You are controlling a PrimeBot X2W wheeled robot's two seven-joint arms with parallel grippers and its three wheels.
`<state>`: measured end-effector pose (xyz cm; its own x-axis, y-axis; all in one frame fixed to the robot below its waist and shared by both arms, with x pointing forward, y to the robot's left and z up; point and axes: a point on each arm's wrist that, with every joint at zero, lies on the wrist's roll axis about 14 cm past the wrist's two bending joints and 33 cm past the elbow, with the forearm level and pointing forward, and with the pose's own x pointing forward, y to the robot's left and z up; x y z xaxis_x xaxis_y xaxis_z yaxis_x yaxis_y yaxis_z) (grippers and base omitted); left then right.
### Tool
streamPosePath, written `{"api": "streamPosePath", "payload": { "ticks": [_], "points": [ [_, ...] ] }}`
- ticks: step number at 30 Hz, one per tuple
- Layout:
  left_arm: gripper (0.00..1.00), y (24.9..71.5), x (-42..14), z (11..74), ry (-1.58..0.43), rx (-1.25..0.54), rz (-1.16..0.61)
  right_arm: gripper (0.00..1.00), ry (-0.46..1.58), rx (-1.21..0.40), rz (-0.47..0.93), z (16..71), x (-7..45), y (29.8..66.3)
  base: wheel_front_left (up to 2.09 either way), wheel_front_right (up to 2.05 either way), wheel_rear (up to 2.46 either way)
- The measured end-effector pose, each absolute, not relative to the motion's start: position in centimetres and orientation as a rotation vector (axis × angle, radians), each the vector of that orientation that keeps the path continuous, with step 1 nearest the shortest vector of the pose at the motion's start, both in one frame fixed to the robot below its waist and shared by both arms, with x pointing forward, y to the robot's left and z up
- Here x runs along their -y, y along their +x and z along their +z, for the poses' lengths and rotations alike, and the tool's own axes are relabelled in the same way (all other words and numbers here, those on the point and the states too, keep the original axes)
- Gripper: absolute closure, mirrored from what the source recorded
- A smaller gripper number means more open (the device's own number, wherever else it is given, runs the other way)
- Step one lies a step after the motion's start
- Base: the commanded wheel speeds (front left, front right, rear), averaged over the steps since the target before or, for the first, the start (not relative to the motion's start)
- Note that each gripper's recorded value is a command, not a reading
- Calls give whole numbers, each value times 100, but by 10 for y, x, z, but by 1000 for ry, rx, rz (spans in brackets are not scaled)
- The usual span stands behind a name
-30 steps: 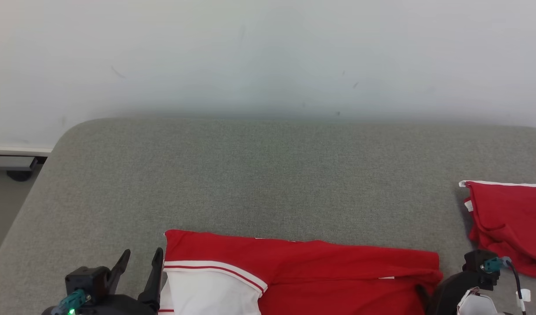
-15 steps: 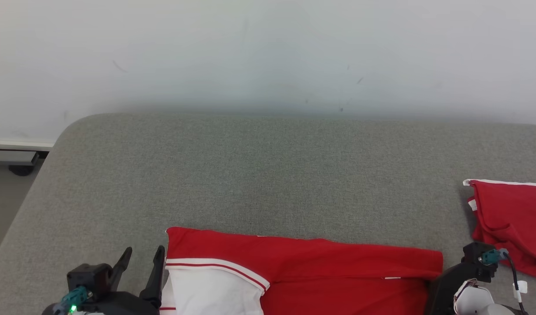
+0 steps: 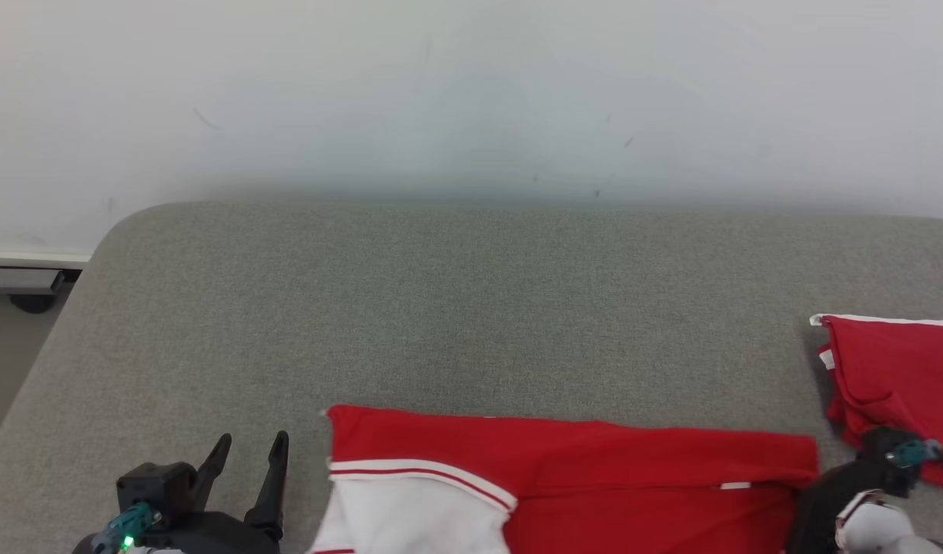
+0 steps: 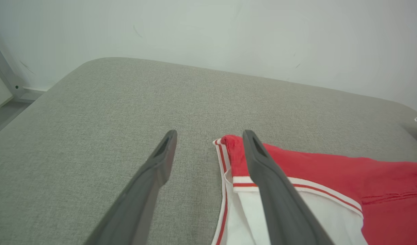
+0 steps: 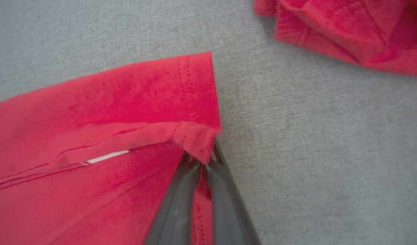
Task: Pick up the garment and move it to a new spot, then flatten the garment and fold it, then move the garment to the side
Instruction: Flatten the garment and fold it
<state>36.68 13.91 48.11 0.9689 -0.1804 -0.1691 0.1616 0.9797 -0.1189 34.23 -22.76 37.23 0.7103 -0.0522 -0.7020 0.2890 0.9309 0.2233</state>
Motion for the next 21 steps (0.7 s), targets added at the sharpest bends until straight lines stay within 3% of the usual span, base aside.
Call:
{"api": "streamPosePath", "payload": {
  "ticks": [4, 11, 21],
  "points": [
    [0, 367, -138, 481, -103, -181, -177, 100, 297, -725, -268, 380, 266, 341, 0, 0, 0],
    [0, 367, -137, 482, -101, -178, -182, 100, 296, -695, -285, 386, 275, 338, 0, 0, 0],
    [0, 367, -134, 485, -95, -165, -195, 100, 416, -618, 67, 418, 155, 363, 0, 0, 0]
  ]
}}
